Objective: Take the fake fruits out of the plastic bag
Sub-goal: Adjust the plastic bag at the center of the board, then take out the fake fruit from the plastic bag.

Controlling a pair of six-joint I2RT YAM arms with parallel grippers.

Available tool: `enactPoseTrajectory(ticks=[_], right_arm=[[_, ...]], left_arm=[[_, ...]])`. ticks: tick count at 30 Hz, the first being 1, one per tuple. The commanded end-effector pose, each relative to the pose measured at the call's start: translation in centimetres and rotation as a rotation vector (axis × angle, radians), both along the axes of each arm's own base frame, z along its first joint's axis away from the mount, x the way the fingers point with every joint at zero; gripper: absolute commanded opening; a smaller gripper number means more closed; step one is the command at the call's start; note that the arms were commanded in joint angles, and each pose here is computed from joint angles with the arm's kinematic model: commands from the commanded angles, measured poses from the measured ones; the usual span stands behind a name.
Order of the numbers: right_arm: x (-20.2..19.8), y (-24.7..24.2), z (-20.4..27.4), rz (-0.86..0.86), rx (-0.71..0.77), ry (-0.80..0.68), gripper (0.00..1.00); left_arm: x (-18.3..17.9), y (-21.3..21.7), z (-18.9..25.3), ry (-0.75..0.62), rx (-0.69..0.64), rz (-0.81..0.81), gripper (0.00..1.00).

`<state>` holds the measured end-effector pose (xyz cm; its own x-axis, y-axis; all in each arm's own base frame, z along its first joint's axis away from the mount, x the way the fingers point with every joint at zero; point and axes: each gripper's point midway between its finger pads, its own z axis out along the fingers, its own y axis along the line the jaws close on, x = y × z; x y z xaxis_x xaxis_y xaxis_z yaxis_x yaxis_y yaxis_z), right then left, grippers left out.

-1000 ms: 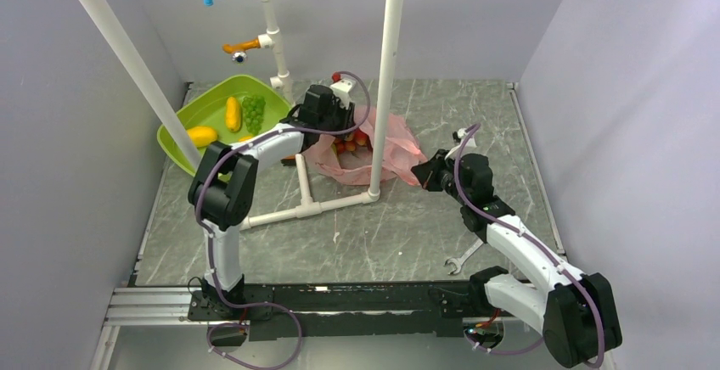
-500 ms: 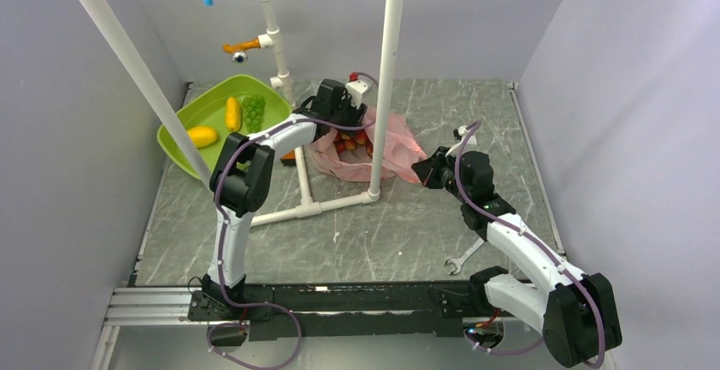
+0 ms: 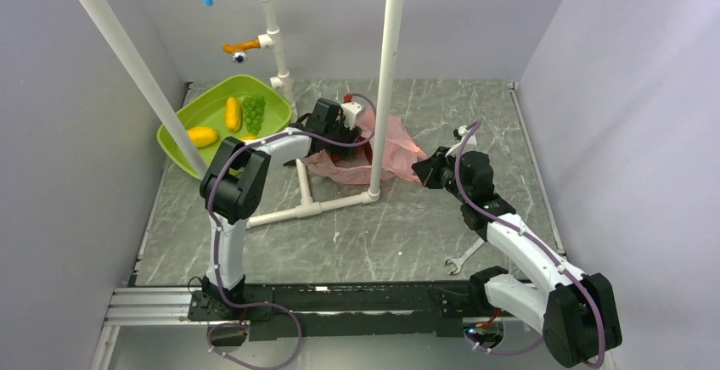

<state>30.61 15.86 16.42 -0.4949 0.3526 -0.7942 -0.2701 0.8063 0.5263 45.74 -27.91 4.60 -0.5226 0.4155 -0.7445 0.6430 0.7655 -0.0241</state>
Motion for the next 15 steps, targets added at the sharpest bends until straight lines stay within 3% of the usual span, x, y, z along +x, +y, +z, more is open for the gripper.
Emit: enactPoseTrajectory(ticks=[1, 6, 12, 15], right_arm=[[0.8, 0.0, 2.4, -0.006, 0.012, -0.07, 0.0], [0.9, 0.0, 2.6, -0.006, 0.008, -0.074, 0.0], [0.7, -0.2, 2.8, -0.017, 0.01, -0.081, 0.0], [0.7, -0.2, 2.6, -0.017, 0.004, -0.072, 0.0]], left_arm=[[0.7, -0.4, 3.9, -0.049, -0.043, 0.031, 0.67], [1.8, -0.8, 2.1, 0.025, -0.008, 0.062, 0.69], [1.4, -1.2, 1.9, 0.056, -0.012, 0.042, 0.51], [0.9, -1.2, 1.6, 0.086, -0.008, 0.023, 0.51]])
